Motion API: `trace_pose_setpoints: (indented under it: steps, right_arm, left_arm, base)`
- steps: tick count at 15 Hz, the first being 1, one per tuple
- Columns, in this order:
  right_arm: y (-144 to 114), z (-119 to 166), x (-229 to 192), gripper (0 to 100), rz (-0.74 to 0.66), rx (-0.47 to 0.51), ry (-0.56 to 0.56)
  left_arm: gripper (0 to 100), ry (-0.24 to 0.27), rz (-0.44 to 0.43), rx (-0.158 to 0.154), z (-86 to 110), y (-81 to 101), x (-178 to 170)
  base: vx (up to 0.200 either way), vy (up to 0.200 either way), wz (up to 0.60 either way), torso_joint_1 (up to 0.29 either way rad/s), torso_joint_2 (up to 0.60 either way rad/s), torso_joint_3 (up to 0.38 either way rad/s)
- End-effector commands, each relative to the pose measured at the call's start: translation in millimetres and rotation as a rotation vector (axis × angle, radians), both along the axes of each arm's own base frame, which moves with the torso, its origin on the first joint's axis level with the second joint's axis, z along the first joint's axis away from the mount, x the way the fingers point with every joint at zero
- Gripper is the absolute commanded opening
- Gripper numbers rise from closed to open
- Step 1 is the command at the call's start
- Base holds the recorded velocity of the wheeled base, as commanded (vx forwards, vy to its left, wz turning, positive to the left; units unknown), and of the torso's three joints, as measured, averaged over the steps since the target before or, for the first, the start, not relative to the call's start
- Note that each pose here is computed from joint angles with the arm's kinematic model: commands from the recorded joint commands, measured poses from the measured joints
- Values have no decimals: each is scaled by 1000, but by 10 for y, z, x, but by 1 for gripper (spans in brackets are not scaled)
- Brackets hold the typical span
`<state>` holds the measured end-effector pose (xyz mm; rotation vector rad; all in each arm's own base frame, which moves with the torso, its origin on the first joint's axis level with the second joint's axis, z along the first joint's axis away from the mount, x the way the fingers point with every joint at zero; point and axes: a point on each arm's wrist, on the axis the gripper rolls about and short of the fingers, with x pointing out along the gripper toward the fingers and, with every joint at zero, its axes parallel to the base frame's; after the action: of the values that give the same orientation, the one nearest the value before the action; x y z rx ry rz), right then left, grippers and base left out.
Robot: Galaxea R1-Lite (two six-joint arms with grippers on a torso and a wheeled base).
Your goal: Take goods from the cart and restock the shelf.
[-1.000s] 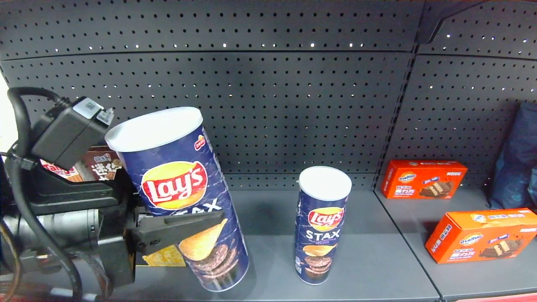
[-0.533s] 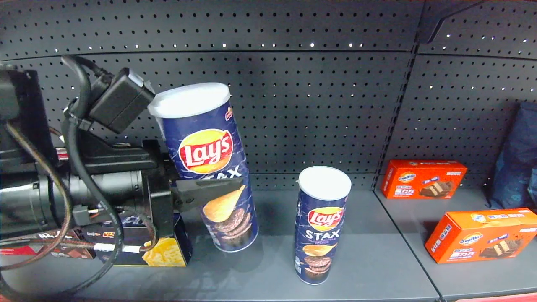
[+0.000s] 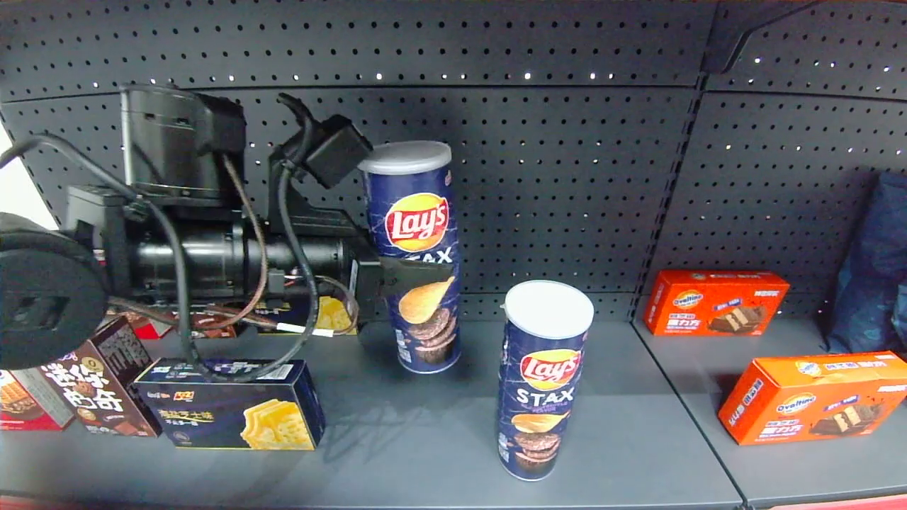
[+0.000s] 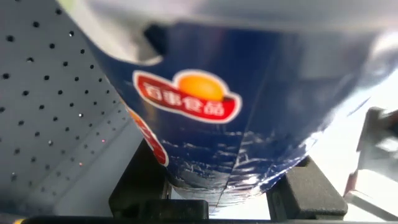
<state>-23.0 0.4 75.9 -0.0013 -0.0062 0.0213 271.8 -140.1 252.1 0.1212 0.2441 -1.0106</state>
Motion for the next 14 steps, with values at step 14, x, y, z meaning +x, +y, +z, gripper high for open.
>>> trace_pose_setpoints:
  steps: [14]
  right_arm:
    - [0,1,1,100,0,0,2]
  left_arm:
    - [0,34,-3,35,-698,-400,926]
  base:
    - [0,0,0,0,0,0]
